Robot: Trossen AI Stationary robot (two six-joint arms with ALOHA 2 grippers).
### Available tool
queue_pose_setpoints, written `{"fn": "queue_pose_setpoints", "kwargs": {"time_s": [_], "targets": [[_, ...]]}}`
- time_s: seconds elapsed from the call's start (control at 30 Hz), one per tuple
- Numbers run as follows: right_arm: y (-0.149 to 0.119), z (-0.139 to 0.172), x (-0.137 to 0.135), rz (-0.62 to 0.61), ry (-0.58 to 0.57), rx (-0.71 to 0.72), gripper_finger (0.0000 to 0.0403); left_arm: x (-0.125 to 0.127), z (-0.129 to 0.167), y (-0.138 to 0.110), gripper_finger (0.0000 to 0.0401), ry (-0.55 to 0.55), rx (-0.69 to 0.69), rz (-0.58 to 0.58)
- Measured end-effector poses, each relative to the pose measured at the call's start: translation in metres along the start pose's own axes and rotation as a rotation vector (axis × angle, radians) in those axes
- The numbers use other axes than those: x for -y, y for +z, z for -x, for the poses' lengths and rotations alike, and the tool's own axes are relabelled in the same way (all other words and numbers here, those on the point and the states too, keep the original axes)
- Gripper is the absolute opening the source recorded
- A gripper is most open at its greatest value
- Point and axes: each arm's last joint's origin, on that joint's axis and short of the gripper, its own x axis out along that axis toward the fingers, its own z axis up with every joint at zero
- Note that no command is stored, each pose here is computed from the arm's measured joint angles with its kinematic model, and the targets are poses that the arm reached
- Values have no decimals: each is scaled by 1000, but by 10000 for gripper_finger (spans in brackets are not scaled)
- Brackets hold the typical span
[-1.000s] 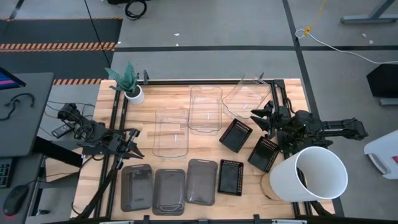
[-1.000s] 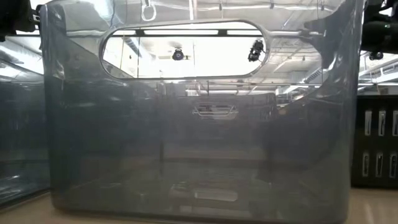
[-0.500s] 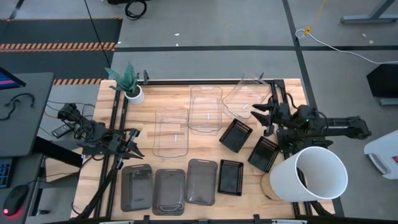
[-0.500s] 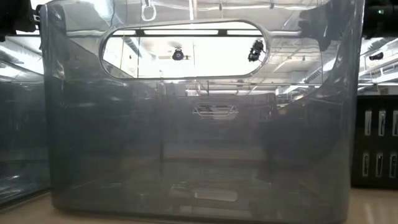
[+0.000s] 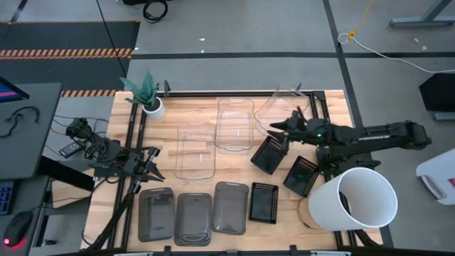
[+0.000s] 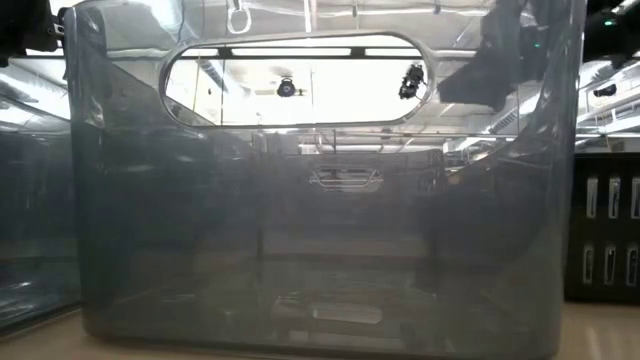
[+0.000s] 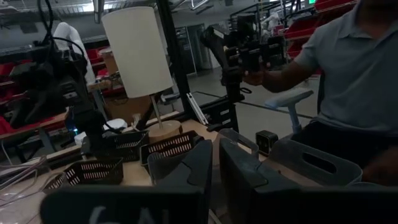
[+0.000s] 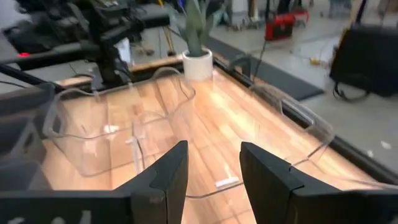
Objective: Stack baskets by color
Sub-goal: Stack the right transparent bin on top of the middle transparent bin
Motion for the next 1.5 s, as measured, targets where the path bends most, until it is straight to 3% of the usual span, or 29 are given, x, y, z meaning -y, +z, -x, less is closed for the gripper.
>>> {"fn": "queue_pose_setpoints", "kwargs": {"time_s": [0.33,0.5,0.97,1.5], "targets": [[35,-34,-13,-6,-51,-126,150,0,0,0,33,0,0,0],[50,-49,-31,-14,90,-183,150,0,0,0,30,0,0,0],[16,-78,-118,43,286,-371,150,0,0,0,28,0,0,0],[9,-134,-183,186,324,-533,150,0,0,0,35,0,-1,0]]}}
